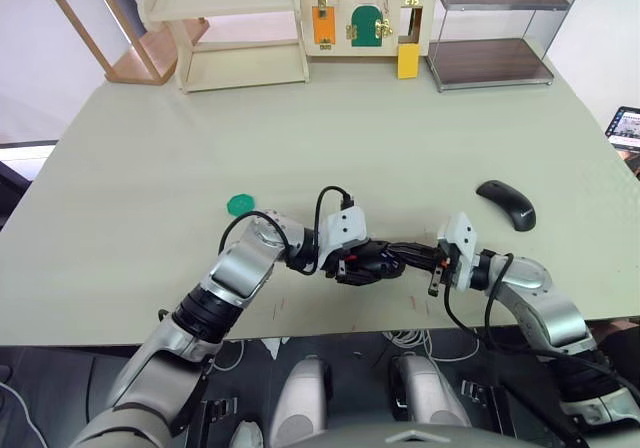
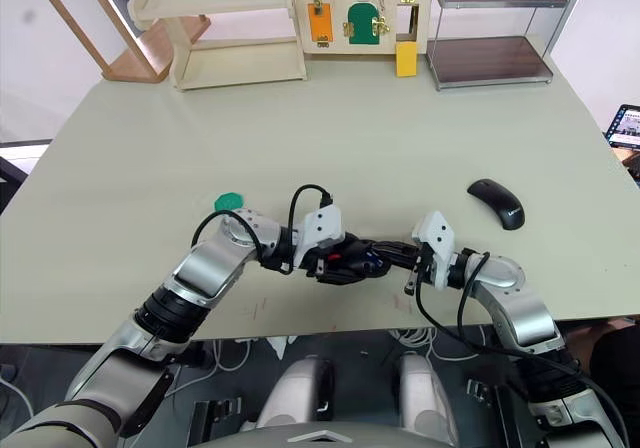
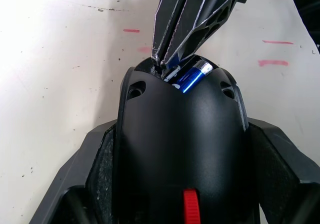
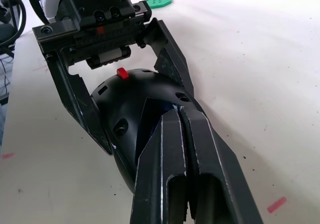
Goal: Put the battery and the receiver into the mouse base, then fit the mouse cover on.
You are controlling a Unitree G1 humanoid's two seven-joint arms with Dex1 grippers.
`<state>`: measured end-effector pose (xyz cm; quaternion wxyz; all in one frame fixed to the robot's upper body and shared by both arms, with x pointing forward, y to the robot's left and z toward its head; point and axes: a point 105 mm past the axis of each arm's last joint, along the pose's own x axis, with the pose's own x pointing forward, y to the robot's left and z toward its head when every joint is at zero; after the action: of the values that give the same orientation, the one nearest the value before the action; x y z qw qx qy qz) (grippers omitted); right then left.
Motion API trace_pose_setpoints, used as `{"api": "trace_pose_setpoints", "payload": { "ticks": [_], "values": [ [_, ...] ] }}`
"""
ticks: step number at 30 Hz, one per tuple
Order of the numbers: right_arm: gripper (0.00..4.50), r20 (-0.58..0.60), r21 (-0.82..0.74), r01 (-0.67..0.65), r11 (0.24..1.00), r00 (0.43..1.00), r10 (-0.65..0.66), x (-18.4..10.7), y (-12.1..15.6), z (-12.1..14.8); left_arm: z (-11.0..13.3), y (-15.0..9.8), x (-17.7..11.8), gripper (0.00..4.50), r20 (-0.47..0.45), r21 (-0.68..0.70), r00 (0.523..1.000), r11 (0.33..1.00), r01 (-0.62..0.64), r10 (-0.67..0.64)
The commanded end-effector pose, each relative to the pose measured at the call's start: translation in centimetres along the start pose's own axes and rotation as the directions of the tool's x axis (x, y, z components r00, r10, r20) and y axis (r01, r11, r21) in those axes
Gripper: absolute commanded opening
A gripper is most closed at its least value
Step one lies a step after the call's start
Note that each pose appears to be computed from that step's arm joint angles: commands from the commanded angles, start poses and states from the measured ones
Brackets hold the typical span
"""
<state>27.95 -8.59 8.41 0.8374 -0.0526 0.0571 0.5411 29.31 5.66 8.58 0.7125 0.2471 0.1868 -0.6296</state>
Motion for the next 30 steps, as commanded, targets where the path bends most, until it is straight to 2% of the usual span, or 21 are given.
{"api": "trace_pose_setpoints", "payload": {
  "ticks": [1,30],
  "values": [
    [0.02,-0.082,0.035,-0.015,0.999,0.996,0.018,-0.1,0.6,-1.9,-2.1,-1.0,0.5,2.99,-0.063,-0.064,0.997,0.997,0.040,-0.044],
    [0.02,-0.278,0.110,-0.057,0.992,0.957,0.085,0.7,1.6,-4.9,-2.1,-0.8,0.5,2.99,-0.053,-0.085,0.998,0.996,0.023,-0.028]
  ]
}}
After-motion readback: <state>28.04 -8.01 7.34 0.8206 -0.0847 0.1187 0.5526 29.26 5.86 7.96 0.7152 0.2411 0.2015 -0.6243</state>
